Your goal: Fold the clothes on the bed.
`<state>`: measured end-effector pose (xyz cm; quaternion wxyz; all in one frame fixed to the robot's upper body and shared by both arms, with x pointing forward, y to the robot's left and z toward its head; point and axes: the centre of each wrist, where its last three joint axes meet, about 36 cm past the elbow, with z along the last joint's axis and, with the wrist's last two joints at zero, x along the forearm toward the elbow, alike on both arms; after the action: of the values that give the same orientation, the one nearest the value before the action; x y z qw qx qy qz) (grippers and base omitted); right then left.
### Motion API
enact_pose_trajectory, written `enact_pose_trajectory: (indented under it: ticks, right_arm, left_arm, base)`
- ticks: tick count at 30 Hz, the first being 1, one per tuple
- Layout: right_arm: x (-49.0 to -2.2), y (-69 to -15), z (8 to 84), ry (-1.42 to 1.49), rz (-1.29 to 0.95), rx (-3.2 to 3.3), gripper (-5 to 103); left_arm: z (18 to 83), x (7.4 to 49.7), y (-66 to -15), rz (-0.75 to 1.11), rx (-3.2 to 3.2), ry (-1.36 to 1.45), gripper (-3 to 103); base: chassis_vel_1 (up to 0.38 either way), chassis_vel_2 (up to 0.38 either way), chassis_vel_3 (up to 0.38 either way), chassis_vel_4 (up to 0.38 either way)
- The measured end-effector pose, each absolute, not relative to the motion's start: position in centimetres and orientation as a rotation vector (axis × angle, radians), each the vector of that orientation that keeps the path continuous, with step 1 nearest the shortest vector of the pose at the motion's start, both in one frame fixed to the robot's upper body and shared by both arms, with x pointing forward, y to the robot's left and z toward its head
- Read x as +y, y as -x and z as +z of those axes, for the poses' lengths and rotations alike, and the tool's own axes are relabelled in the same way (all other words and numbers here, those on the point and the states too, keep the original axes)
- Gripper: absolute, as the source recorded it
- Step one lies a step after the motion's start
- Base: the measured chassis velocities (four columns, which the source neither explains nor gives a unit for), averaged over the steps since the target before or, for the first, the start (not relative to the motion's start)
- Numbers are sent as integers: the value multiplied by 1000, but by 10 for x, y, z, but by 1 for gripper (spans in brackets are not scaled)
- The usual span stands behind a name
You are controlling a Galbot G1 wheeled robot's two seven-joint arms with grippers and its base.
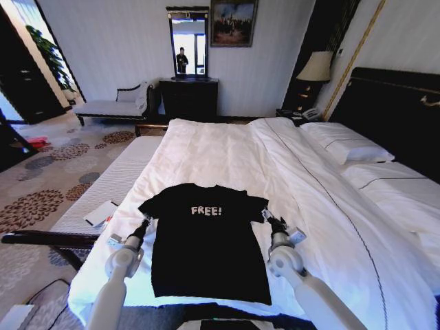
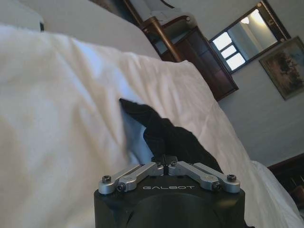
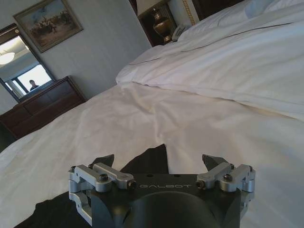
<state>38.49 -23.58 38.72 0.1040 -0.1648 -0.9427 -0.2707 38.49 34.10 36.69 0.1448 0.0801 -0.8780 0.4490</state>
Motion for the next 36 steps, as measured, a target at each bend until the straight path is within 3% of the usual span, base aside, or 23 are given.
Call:
enact_pose_trajectory:
  ticks: [21,25,26,28,29,32,34,36]
  right_arm:
    - [-236,-386,389,489,-802,-2788,100]
    - [-235,-385,390,488,-816,-2781,100]
    - [-235,-380,393,486,-831,-2770,100]
    - [-236,-376,393,484,-826,-2766,100]
    - [-236,-376,393,484,-826,-2766,100]
    - [-236,-374,396,478,-827,-2769,100]
    - [-237,-376,398,474,-838,-2767,100]
    - [-238,-384,411,463,-935,-2724,100]
  left_arm:
    - [369,322,-339,1111,-2576,-242,-3]
    - [382,323,-330,1099,-2618,-249,7]
    - [409,327,-318,1103,-2684,-254,24]
    - [436,330,-309,1106,-2744,-256,34]
    - [436,330,-309,1106,-2744,-256,34]
    - [474,328,-300,1148,-2815,-237,51]
    - [495,325,-295,1198,-2837,-218,51]
    - [523,323,-287,1270,-2864,-188,62]
  base:
    - [0,0,0,0]
    - [0,0,0,0]
    - [0,0,0,0]
    - [0,0,0,0]
    - [0,0,0,0]
    - [0,0,0,0]
    - [0,0,0,0]
    - [0,0,0,0]
